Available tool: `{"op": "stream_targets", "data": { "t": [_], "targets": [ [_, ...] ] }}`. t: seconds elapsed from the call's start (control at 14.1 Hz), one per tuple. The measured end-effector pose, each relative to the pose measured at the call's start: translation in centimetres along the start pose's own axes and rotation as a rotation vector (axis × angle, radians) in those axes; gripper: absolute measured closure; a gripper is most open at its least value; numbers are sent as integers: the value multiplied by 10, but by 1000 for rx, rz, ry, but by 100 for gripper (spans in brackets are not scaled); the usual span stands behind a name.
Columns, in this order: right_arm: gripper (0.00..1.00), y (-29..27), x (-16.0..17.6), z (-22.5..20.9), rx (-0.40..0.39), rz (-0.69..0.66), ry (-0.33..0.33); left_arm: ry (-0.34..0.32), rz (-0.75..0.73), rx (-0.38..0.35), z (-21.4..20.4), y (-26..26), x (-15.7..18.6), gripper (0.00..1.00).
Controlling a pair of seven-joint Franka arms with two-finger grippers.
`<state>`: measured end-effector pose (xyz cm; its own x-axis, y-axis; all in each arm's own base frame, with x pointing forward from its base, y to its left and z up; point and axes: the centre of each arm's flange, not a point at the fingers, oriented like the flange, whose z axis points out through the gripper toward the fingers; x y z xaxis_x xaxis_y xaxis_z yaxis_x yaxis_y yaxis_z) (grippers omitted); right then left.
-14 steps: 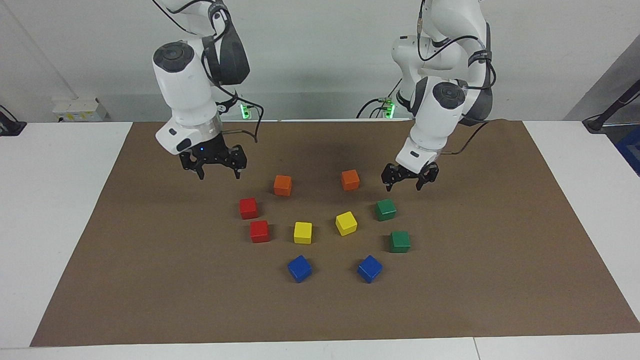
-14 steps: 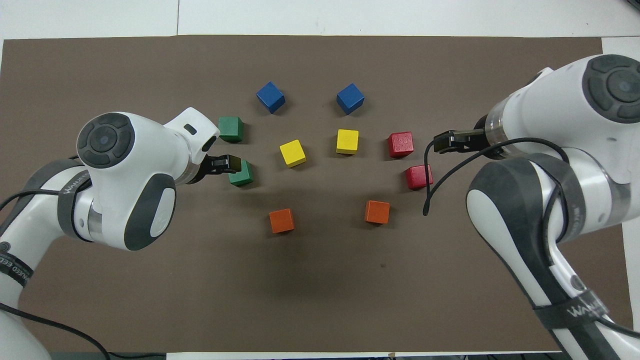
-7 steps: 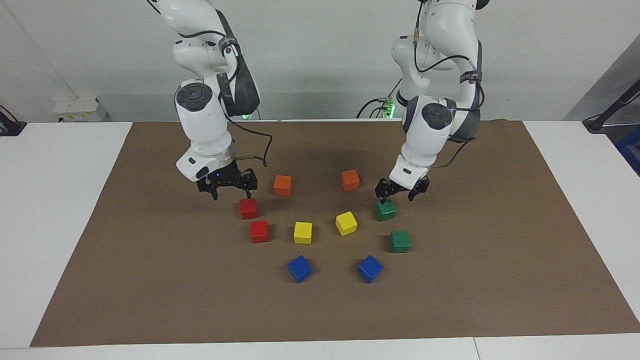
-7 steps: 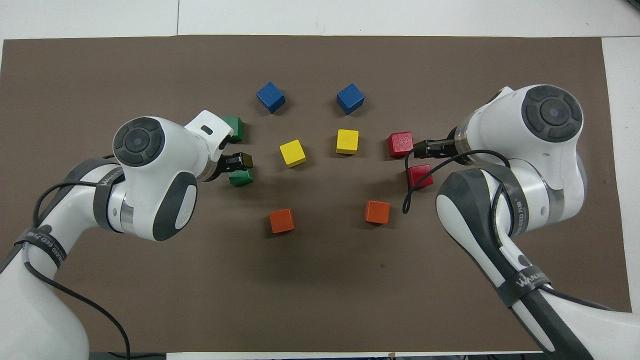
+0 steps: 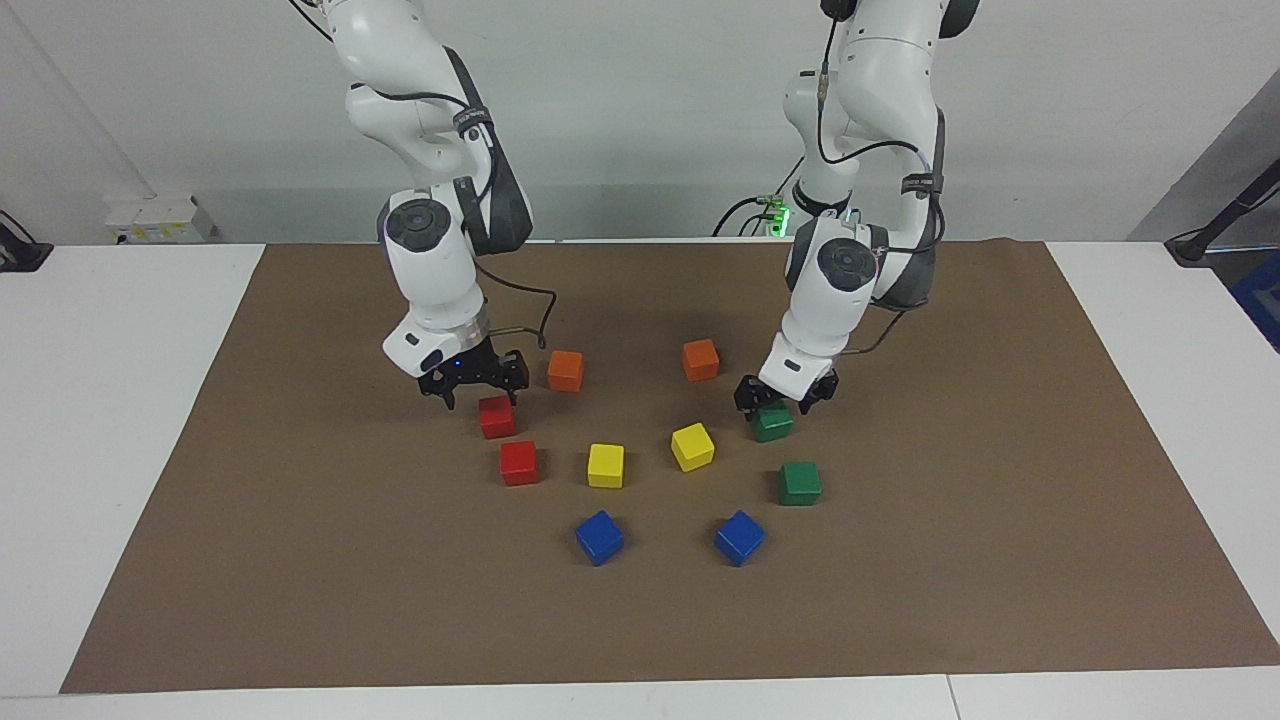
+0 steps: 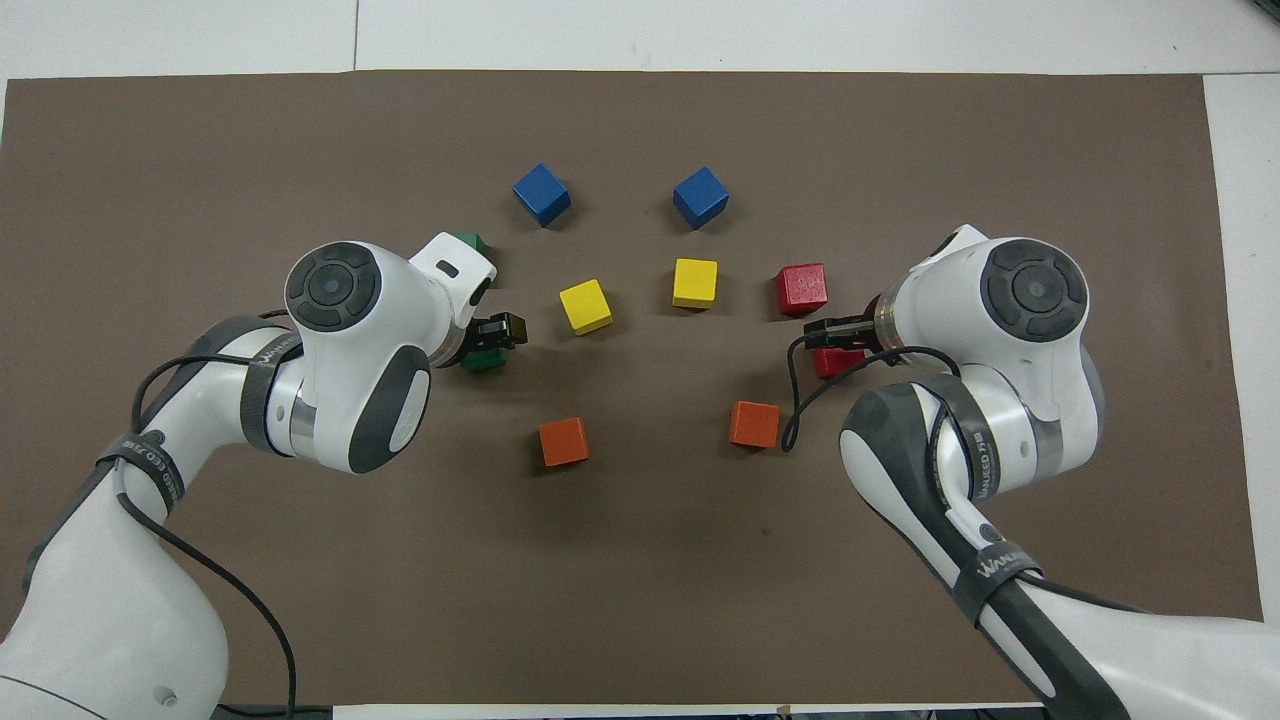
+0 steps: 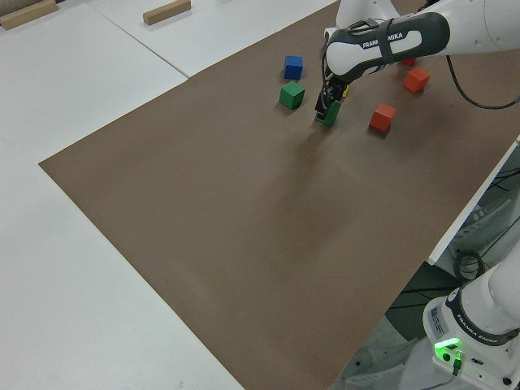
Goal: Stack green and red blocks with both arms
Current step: 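Grasp the nearer green cube with the left gripper while the right gripper grasps red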
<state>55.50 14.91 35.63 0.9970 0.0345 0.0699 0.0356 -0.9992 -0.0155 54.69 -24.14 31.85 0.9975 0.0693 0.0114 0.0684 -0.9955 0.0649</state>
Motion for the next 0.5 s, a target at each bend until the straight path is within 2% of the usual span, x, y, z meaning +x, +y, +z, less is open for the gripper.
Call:
{"op": "stream_targets", "data": {
  "t": [0.5],
  "targets": [
    [0, -6, -8, 30, 8, -11, 14, -10, 2, 4, 14, 11, -5, 1]
  ]
}}
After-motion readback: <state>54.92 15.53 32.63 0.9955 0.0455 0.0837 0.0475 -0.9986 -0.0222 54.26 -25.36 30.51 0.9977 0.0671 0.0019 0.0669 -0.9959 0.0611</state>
